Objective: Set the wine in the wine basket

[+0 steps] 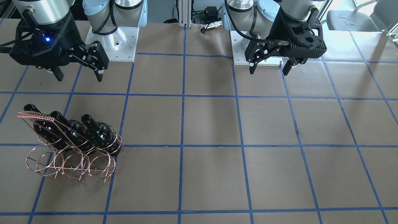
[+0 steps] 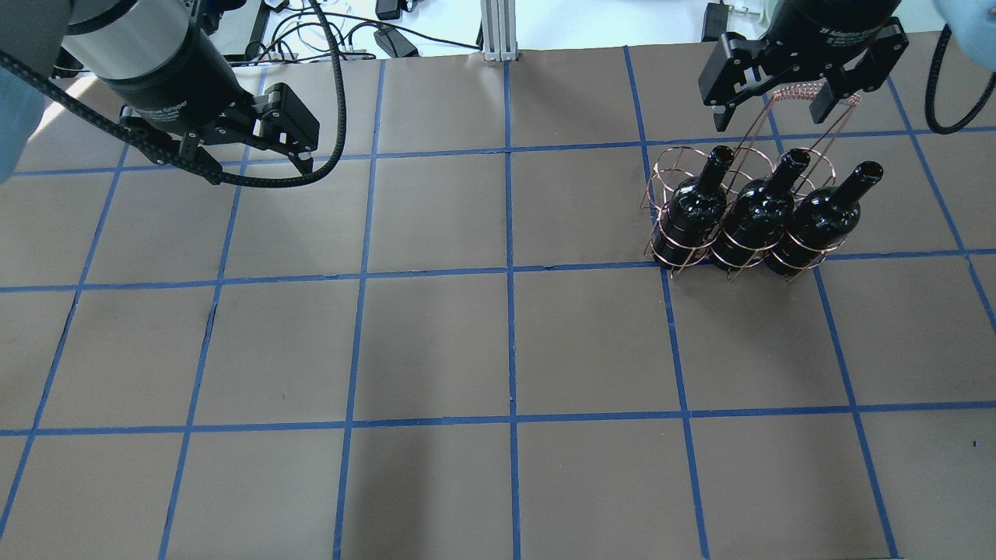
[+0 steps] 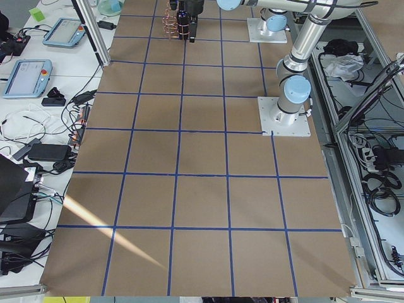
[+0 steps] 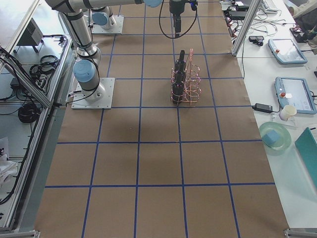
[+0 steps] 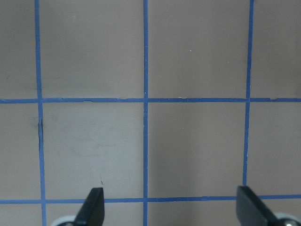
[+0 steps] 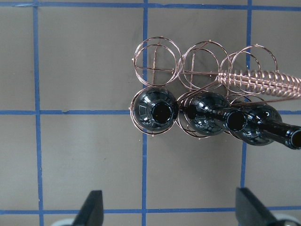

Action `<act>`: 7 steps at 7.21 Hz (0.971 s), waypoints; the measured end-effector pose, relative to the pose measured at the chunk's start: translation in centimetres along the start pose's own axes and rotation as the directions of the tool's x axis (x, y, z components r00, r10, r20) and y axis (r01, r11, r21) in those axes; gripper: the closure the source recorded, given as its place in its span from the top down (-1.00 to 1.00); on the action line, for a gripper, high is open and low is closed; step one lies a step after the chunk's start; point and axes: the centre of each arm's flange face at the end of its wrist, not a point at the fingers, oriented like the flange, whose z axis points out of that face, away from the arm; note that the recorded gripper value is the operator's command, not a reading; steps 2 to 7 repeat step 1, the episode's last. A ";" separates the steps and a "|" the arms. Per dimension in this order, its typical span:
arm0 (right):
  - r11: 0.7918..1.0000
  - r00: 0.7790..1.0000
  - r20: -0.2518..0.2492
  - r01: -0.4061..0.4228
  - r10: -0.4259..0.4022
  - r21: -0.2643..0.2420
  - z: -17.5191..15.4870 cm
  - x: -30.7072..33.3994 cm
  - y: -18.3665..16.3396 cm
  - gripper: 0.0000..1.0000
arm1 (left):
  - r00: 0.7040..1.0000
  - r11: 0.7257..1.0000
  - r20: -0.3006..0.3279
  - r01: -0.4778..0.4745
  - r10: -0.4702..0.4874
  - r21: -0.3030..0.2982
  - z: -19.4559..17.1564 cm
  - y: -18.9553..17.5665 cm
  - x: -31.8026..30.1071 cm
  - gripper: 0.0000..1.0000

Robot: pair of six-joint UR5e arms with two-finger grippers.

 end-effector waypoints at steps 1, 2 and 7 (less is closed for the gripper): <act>1.000 1.000 0.002 -0.004 0.004 -0.004 0.2 0.2 0.0 1.00 | 1.000 1.000 0.000 -0.001 0.001 0.001 0.0 0.0 0.0 1.00; 1.000 1.000 0.002 -0.004 0.004 -0.004 0.2 0.2 0.0 1.00 | 1.000 1.000 0.000 -0.001 0.001 0.001 0.0 0.0 0.0 1.00; 1.000 1.000 0.002 -0.004 0.004 -0.004 0.2 0.2 0.0 1.00 | 1.000 1.000 0.000 -0.001 0.001 0.001 0.0 0.0 0.0 1.00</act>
